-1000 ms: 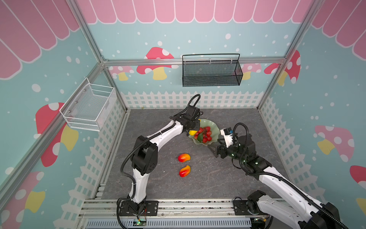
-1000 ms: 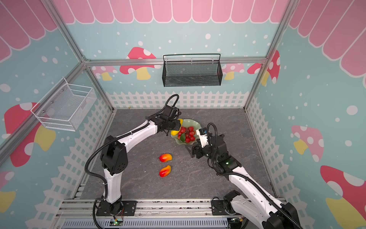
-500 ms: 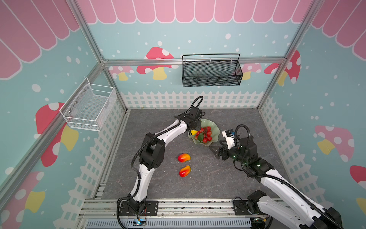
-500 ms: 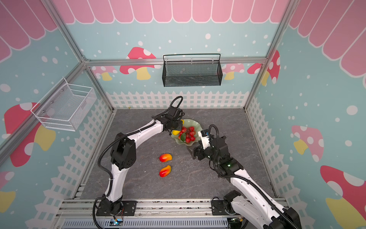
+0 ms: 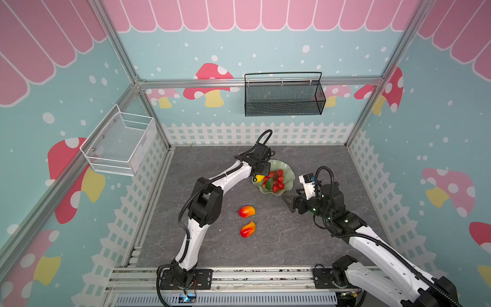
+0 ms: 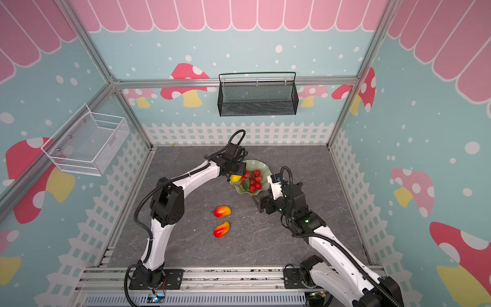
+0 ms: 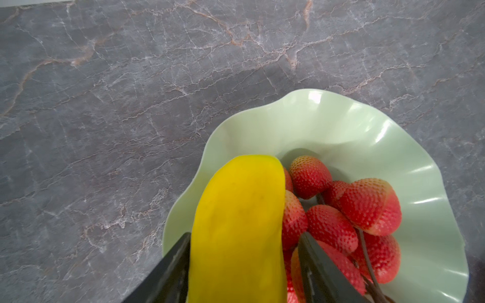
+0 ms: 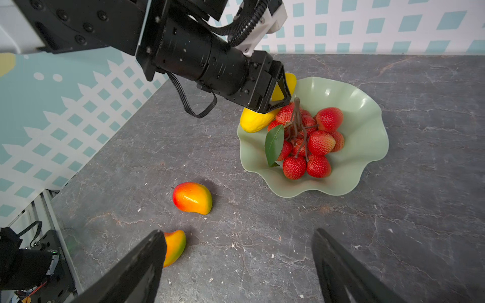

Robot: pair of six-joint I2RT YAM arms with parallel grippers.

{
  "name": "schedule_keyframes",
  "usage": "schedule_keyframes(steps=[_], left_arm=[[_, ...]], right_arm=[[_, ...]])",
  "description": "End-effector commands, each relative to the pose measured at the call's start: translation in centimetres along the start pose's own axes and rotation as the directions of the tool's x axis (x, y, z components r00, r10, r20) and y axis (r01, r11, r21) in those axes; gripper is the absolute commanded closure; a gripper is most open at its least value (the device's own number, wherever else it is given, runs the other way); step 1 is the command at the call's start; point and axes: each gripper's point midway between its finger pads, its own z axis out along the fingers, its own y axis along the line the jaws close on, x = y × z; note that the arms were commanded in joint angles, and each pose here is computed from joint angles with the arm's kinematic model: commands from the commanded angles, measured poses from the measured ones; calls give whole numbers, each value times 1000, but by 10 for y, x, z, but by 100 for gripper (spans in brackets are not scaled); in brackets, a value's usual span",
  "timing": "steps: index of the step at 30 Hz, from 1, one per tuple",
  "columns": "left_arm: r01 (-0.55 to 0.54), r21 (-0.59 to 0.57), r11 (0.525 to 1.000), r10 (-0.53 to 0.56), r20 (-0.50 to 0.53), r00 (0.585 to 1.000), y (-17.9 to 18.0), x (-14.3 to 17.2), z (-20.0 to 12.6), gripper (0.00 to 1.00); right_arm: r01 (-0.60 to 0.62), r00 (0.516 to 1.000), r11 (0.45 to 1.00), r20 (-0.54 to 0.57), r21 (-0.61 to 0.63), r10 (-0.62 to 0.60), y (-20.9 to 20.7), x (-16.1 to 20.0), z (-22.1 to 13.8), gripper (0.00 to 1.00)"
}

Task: Arrange fruit in a fruit bowl
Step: Place the fruit in the fruit bowl, then pick up the fruit from the center of the table.

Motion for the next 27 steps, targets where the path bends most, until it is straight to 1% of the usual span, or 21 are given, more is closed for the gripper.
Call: schedule_keyframes(steps=[1, 5, 6, 7, 8, 10, 12, 15, 18, 20, 21, 23, 27], left_arm=[[-21, 11, 1000, 21, 25, 999, -1, -12, -16, 33], [-39, 20, 999, 38, 60, 997, -1, -21, -42, 29], [-40, 19, 999, 39, 68, 997, 0, -22, -49, 27], [-44, 15, 999, 43, 77, 996, 2, -22, -59, 20], [-48, 13, 999, 46, 85, 995, 4, -21, -69, 18], [-49, 7, 999, 48, 85, 995, 10, -13, -88, 17], [-56, 19, 998, 55, 66, 996, 15, 6, -104, 16], [-73, 50, 996, 73, 9, 997, 25, 50, -125, 15], [-103, 86, 991, 111, -96, 989, 34, 106, -138, 16], [-148, 123, 981, 168, -172, 971, 38, 145, -143, 16], [-172, 133, 976, 196, -193, 961, 39, 158, -144, 16], [-239, 132, 962, 263, -212, 941, 41, 174, -150, 16], [-330, 131, 935, 350, -196, 916, 39, 180, -150, 16]], right_arm=[[-17, 1000, 1000, 4, 14, 17, -3, -5, 0, 10], [-13, 1000, 1000, -5, 12, 13, -3, -5, 3, 10], [-11, 1000, 1000, -8, 13, 11, -3, -4, 4, 10], [-10, 1000, 1000, -11, 12, 10, -3, -4, 5, 10], [-7, 1000, 1000, -12, 12, 7, -4, -3, 5, 10], [4, 1000, 1000, -15, 8, -4, -3, -3, 6, 10], [27, 999, 1000, -20, -2, -27, -2, -2, 6, 10], [64, 998, 997, -25, -39, -65, 4, 0, 6, 10], [77, 996, 991, -32, -109, -81, 15, 8, 6, 10], [75, 996, 981, -32, -177, -82, 25, 14, 6, 10], [71, 996, 977, -32, -202, -79, 28, 17, 6, 10], [61, 997, 970, -38, -236, -72, 32, 24, 7, 10], [55, 997, 965, -46, -256, -69, 34, 30, 7, 10]])
